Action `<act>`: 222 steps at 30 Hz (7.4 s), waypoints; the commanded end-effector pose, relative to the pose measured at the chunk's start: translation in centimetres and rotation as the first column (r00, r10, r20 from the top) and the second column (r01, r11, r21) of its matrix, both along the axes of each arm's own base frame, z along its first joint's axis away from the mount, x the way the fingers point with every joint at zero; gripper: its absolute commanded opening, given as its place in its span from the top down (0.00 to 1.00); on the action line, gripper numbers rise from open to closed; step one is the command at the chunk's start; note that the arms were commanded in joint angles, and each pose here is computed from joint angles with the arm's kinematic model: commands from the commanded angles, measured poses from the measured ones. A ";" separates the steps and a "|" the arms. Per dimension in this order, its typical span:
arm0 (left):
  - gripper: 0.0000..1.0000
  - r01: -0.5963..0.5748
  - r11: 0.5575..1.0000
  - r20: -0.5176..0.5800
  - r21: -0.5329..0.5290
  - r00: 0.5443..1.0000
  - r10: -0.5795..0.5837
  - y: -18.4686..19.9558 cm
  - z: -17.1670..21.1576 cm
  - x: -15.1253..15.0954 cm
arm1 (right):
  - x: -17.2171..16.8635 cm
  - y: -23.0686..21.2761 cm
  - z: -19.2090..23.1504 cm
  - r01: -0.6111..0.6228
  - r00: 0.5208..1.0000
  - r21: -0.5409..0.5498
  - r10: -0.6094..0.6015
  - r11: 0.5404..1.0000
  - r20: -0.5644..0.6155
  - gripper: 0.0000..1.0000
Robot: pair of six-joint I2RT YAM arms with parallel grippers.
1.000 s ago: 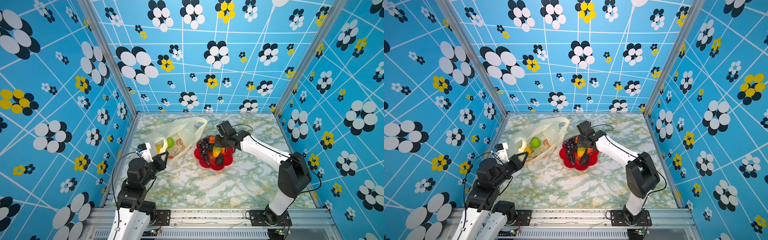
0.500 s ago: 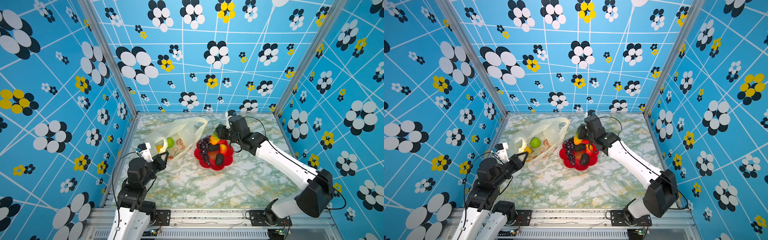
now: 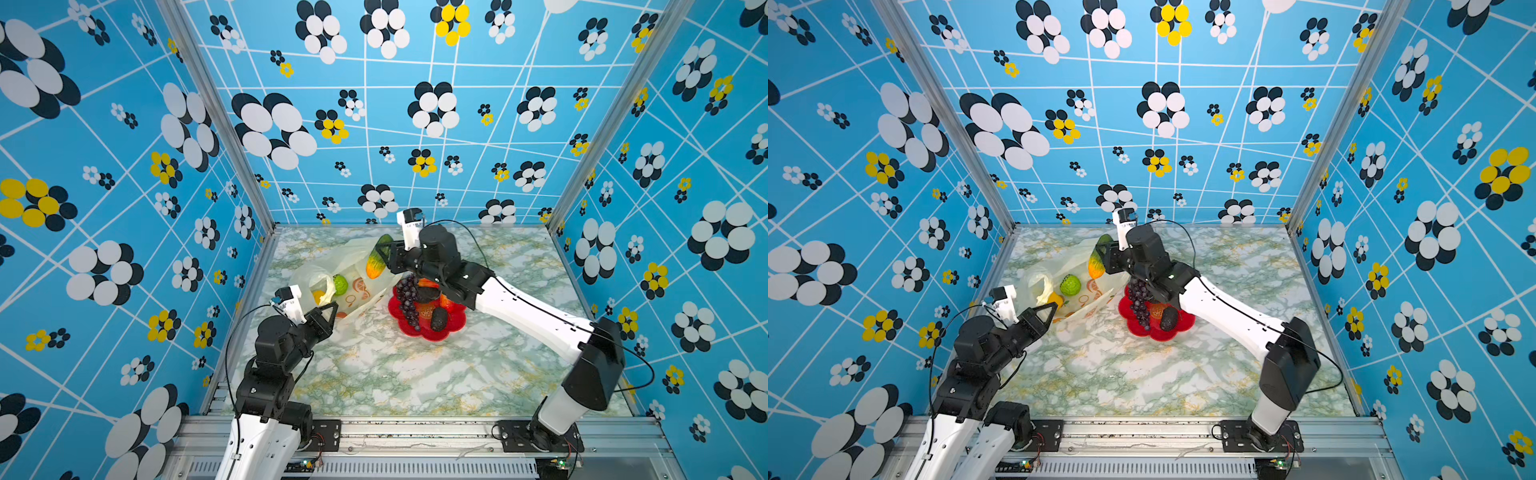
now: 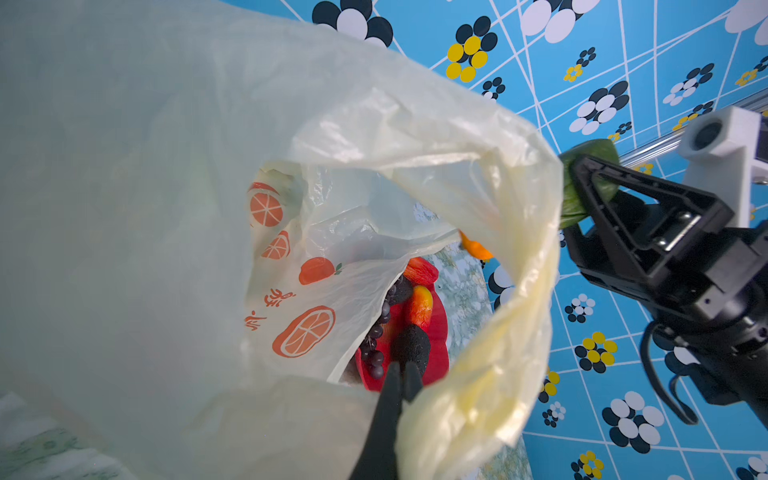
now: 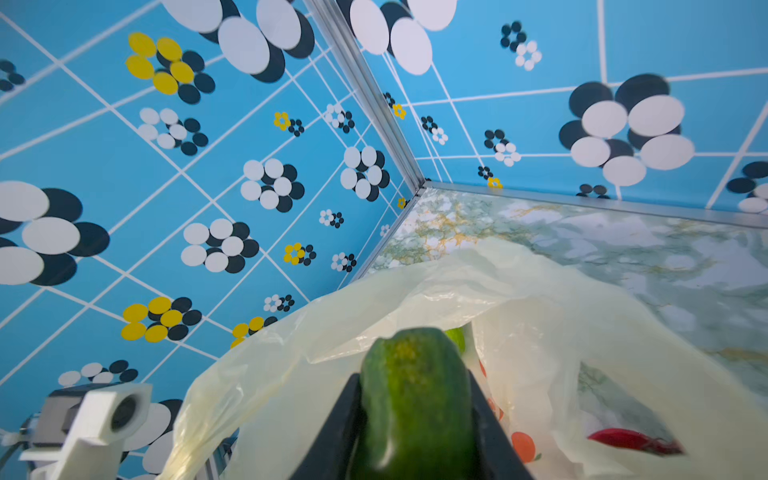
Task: Place the fruits into the plastic bag
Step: 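Lift the green-orange fruit with the right gripper and carry it over the bag, then open the right gripper to drop the green-orange fruit into the bag, then move the right gripper back over the red bowl toward a dark fruit, then lower the right gripper onto the dark fruit nearest the robot and grasp it, then lift the dark fruit with the right gripper and carry it into the bag mouth, then open the right gripper to drop the dark fruit into the bag, then move the right gripper back over the bowl toward the yellow-red fruit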
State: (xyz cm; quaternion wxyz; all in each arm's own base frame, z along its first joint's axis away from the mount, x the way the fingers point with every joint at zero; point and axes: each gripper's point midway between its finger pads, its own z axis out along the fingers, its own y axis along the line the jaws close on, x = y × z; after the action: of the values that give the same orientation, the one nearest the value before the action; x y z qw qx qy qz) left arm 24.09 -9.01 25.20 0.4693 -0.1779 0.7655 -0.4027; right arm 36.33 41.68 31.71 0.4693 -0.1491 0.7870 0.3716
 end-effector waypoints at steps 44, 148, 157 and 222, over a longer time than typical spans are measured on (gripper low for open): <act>1.00 0.000 1.000 0.020 -0.021 1.000 0.000 0.0 0.8 0.4 | -5.7 -18.1 -5.9 0.156 0.958 -0.420 -0.240 0.894 -0.154 0.20; 1.00 -0.015 1.000 -0.002 -0.023 1.000 0.015 0.2 0.0 0.2 | -1.1 -13.1 -9.6 0.136 0.930 -0.264 -0.215 0.955 -0.298 0.70; 1.00 -0.016 0.999 -0.004 -0.042 1.000 0.016 0.1 -0.2 0.3 | -3.0 -7.1 -0.5 0.023 0.988 -0.084 -0.036 0.996 -0.153 0.72; 1.00 -0.011 0.999 0.004 -0.041 1.000 0.011 0.0 -0.2 0.7 | -5.5 -17.9 -1.2 0.227 0.959 -0.241 -0.260 0.944 -0.113 0.14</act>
State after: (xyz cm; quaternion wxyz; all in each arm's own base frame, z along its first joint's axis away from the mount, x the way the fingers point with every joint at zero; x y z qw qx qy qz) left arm 24.90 -9.11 24.31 0.4554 -0.1995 0.7631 -0.4129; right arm 30.76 25.26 31.88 0.4494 -0.1088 0.8542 0.2375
